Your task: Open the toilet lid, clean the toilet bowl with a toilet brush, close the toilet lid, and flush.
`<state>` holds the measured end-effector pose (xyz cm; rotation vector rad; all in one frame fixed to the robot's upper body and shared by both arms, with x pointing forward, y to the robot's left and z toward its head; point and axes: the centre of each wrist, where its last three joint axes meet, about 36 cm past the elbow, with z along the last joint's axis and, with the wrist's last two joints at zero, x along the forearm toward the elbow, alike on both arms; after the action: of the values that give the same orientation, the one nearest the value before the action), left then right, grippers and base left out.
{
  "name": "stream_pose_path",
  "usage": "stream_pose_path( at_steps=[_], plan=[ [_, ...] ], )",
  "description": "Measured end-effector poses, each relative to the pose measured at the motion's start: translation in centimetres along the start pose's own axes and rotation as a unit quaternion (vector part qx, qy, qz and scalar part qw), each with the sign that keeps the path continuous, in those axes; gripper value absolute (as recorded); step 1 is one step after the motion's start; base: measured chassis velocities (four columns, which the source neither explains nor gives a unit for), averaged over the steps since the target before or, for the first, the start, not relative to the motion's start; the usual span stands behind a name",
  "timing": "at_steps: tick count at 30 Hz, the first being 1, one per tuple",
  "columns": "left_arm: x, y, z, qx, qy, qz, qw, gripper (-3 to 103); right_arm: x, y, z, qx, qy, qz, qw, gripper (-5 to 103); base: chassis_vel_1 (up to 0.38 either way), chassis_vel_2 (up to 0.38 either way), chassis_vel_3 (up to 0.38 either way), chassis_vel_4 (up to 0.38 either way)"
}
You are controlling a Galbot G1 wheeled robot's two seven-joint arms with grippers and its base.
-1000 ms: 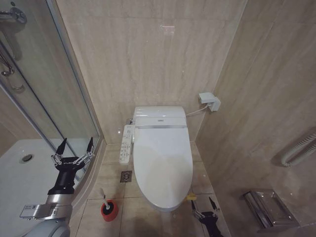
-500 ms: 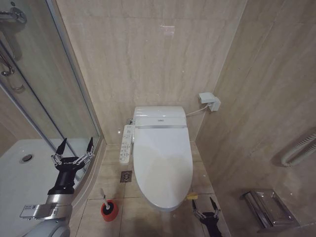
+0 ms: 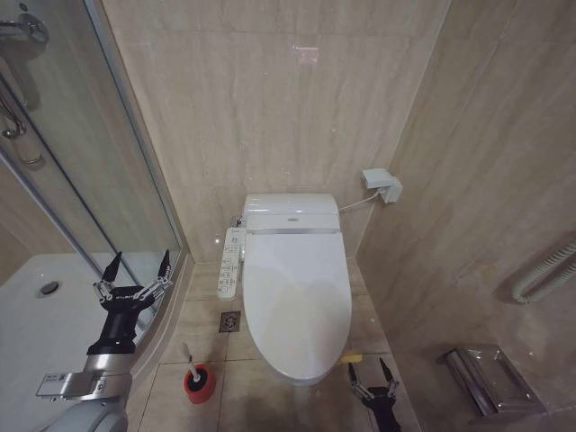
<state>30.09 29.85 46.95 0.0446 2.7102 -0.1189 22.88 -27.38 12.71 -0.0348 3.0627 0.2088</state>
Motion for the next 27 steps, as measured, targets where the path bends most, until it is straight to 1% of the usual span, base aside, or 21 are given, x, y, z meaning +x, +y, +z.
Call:
stream_pose_path(
  at_steps=[5, 9, 13, 27],
  plan=[
    [0.0, 0.0, 0.0, 0.000, 0.000, 0.000, 1.0000, 100, 0.1, 0.2, 0.3, -0.001, -0.004, 0.000, 1.000, 100, 0.000, 0.000, 0.000, 0.000],
    [0.0, 0.0, 0.0, 0.000, 0.000, 0.000, 1.0000, 100, -0.1, -0.5, 0.1, 0.006, -0.007, -0.002, 1.000, 100, 0.000, 0.000, 0.000, 0.000],
    [0.0, 0.0, 0.0, 0.000, 0.000, 0.000, 1.0000, 100, -0.9, -0.7, 0.0, 0.008, -0.012, -0.001, 1.000, 100, 0.000, 0.000, 0.000, 0.000],
    [0.0, 0.0, 0.0, 0.000, 0.000, 0.000, 1.0000, 100, -1.9, -0.8, 0.4, 0.020, -0.008, -0.011, 1.000, 100, 0.000, 0.000, 0.000, 0.000]
  ],
)
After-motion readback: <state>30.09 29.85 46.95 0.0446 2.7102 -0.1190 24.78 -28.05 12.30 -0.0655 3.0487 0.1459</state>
